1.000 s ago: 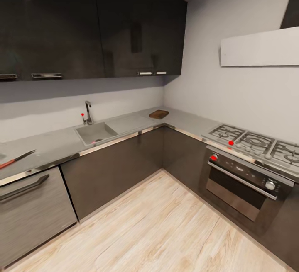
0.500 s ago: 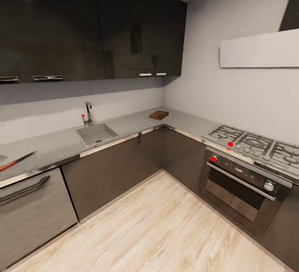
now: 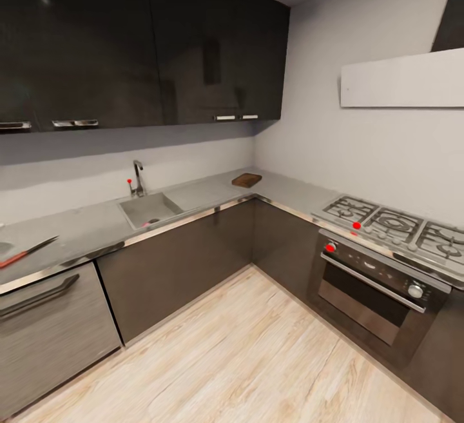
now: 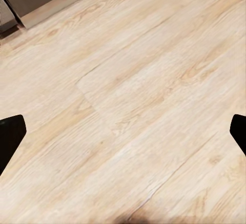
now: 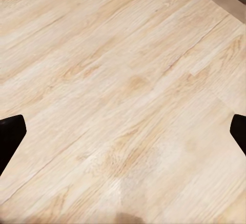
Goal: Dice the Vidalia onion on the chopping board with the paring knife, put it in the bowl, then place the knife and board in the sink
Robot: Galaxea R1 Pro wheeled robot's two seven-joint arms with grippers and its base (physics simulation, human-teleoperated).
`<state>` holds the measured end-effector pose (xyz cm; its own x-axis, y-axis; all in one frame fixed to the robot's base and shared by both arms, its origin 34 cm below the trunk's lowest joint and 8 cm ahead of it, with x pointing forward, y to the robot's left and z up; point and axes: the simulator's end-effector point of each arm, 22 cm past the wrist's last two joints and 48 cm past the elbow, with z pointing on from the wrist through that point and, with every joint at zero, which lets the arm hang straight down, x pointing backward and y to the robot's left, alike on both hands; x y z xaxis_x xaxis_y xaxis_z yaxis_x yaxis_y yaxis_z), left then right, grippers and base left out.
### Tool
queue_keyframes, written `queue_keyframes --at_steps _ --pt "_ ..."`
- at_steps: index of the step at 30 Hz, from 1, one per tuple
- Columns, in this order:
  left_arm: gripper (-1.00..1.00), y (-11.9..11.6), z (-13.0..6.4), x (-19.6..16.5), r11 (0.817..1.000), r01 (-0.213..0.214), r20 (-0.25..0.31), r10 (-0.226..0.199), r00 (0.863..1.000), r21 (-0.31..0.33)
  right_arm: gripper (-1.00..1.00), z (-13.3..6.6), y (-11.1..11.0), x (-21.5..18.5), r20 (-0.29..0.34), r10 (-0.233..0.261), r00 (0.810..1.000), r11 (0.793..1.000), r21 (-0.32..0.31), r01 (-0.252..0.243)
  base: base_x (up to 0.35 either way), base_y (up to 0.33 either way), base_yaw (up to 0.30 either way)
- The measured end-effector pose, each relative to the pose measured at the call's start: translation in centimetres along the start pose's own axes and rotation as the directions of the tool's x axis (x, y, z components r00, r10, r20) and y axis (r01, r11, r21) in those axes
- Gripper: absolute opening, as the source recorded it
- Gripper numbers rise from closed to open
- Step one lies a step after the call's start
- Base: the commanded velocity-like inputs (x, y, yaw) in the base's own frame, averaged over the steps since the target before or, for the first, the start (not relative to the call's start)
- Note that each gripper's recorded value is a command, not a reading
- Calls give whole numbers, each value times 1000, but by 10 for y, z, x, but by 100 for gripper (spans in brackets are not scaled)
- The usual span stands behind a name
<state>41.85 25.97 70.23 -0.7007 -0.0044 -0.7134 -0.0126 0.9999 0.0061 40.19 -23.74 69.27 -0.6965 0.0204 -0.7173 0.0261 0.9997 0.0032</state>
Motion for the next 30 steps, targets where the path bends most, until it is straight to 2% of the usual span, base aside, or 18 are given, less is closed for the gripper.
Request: queue_keyframes --at_steps 30 --pt "100 0 -22 -6 1000 0 -2 0 1000 1 100 -21 0 -6 -1 0 1000 1000 0 0 0 0 0"
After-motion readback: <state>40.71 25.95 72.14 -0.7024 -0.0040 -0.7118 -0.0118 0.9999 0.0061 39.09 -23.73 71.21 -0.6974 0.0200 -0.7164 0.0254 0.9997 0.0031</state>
